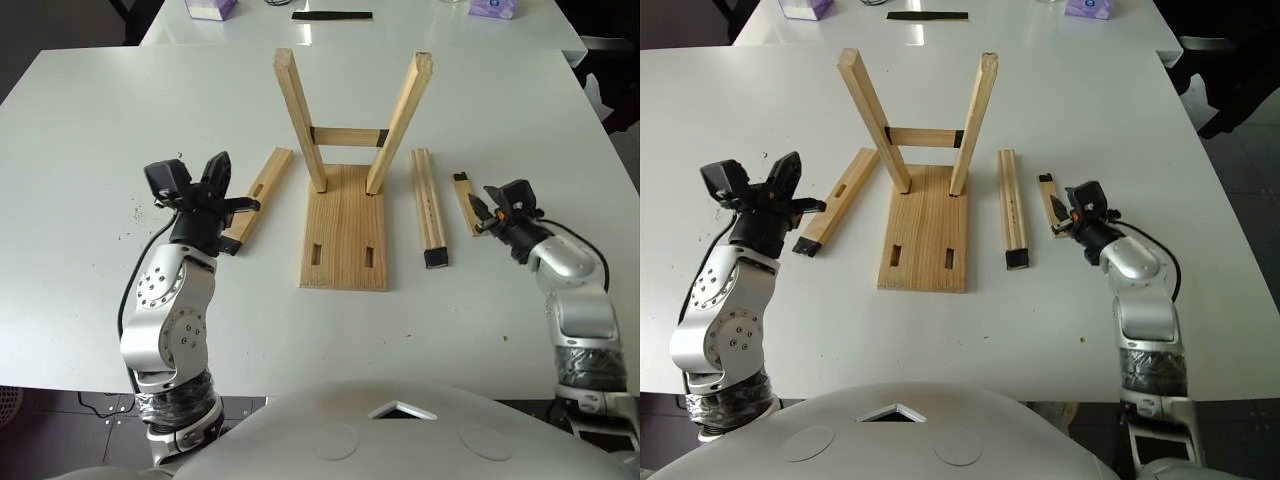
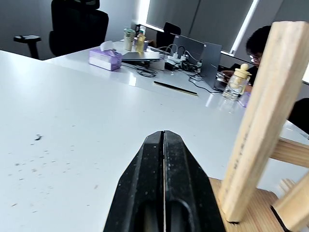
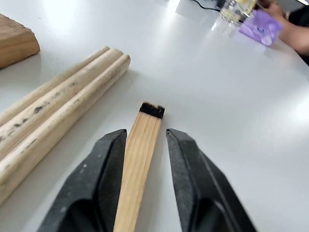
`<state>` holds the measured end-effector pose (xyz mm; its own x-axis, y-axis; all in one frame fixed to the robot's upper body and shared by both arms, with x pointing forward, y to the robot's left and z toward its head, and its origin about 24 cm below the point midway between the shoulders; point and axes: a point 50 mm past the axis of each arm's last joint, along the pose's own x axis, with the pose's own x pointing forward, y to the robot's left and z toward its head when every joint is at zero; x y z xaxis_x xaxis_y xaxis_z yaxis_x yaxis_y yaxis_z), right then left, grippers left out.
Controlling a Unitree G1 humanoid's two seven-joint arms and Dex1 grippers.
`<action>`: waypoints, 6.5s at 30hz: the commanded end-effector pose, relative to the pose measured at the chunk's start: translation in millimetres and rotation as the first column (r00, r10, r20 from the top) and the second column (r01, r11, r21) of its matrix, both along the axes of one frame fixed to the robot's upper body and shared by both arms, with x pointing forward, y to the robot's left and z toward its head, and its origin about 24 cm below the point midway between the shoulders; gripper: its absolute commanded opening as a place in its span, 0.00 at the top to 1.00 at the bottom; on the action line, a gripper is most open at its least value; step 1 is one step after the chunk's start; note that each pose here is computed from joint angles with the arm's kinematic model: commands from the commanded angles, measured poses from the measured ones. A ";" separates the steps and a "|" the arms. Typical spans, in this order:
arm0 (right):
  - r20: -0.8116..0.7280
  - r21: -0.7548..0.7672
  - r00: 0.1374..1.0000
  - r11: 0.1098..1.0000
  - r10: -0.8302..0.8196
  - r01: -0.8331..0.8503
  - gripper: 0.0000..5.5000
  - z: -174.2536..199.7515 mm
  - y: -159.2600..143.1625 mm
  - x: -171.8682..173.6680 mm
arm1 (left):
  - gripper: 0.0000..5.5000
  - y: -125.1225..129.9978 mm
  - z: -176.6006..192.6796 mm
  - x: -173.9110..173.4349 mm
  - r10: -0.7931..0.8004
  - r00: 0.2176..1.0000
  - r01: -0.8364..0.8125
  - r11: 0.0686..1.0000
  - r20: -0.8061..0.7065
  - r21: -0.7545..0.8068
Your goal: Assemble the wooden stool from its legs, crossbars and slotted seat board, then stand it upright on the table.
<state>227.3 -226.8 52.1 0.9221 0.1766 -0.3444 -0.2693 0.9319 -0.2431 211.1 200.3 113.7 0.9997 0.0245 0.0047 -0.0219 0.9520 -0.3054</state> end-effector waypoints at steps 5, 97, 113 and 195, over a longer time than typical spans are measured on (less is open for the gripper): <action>-0.007 0.099 0.997 0.993 -0.072 0.072 0.45 10.0 0.0 -2.7 | 1.00 22.4 -0.7 0.5 0.195 0.981 -0.194 0.980 0.019 -0.050; 0.164 0.818 0.986 0.563 -0.026 -0.121 0.76 93.9 -20.6 53.4 | 1.00 22.3 56.4 21.9 -0.045 0.960 0.097 0.980 0.275 -0.175; 0.535 0.725 0.722 0.201 0.440 -0.659 0.76 153.8 90.5 -9.6 | 0.73 -3.2 150.4 48.5 -0.684 0.566 0.808 0.571 0.460 -0.146; 0.219 0.492 0.810 0.655 0.545 -0.574 0.55 59.3 68.7 40.6 | 0.76 78.1 -3.6 45.4 -0.679 0.646 0.758 0.512 -0.350 0.405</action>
<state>266.7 -155.3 112.1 0.5799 0.8146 -0.0055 -0.7973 0.5689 0.2017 263.3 280.9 114.7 0.7013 -0.6472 -0.2989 0.7050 0.6916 0.1568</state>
